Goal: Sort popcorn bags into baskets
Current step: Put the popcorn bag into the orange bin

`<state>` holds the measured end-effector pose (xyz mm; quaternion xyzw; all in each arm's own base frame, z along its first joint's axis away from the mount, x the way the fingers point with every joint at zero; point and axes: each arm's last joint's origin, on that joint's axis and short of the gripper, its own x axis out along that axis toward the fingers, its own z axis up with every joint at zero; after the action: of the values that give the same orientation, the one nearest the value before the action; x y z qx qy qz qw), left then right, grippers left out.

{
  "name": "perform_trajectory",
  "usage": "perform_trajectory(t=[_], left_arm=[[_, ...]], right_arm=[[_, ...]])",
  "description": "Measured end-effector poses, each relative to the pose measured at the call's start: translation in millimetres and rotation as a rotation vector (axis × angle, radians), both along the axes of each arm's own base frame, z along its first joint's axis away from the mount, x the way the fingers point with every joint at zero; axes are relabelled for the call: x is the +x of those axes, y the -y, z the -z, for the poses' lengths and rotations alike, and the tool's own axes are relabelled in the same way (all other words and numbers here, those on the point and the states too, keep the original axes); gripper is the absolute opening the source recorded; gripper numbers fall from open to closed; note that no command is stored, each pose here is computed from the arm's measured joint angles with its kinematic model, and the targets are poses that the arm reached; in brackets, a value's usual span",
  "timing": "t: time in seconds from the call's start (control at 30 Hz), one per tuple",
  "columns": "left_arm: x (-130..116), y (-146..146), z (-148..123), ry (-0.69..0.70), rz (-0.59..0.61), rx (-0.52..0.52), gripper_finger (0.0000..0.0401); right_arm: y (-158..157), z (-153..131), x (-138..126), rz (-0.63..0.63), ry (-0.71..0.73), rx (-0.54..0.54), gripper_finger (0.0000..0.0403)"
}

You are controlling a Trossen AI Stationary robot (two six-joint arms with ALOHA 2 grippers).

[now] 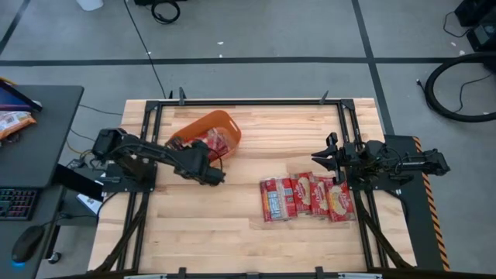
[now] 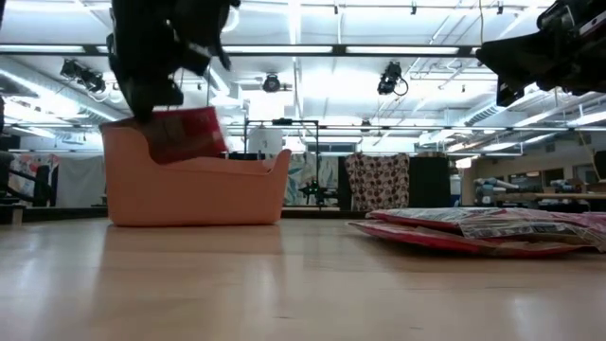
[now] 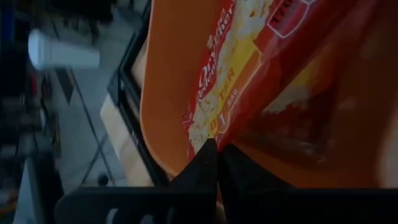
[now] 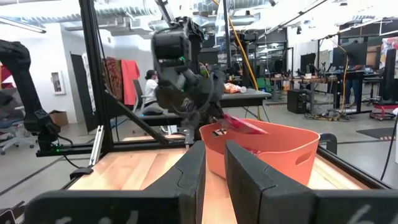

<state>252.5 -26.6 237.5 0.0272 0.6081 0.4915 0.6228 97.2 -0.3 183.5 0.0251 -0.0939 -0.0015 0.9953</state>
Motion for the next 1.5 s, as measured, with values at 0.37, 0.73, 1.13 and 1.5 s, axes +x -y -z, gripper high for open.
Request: perform_trajectory(t=[0.37, 0.73, 1.13, 1.5], left_arm=[[6.5, -43.2, 14.4, 0.035, -0.114, -0.022, 0.0018], [29.0, -42.9, 20.8, 0.144, 0.055, -0.162, 0.0111], [79.6, 33.2, 11.3, 0.47, 0.692, -0.19, 0.0119], [86.8, 85.5, 10.7, 0.688, 0.772, -0.245, 0.0119]], right_arm=[[0.0, -0.2, 0.0, 0.0, 0.001, 0.0, 0.0066], [0.0, 0.0, 0.0, 0.0, 0.0, 0.0, 0.0066], [0.0, -0.1, 0.0, 0.0, 0.0, 0.0, 0.0066], [0.0, 0.0, 0.0, 0.0, 0.0, 0.0, 0.0066]])
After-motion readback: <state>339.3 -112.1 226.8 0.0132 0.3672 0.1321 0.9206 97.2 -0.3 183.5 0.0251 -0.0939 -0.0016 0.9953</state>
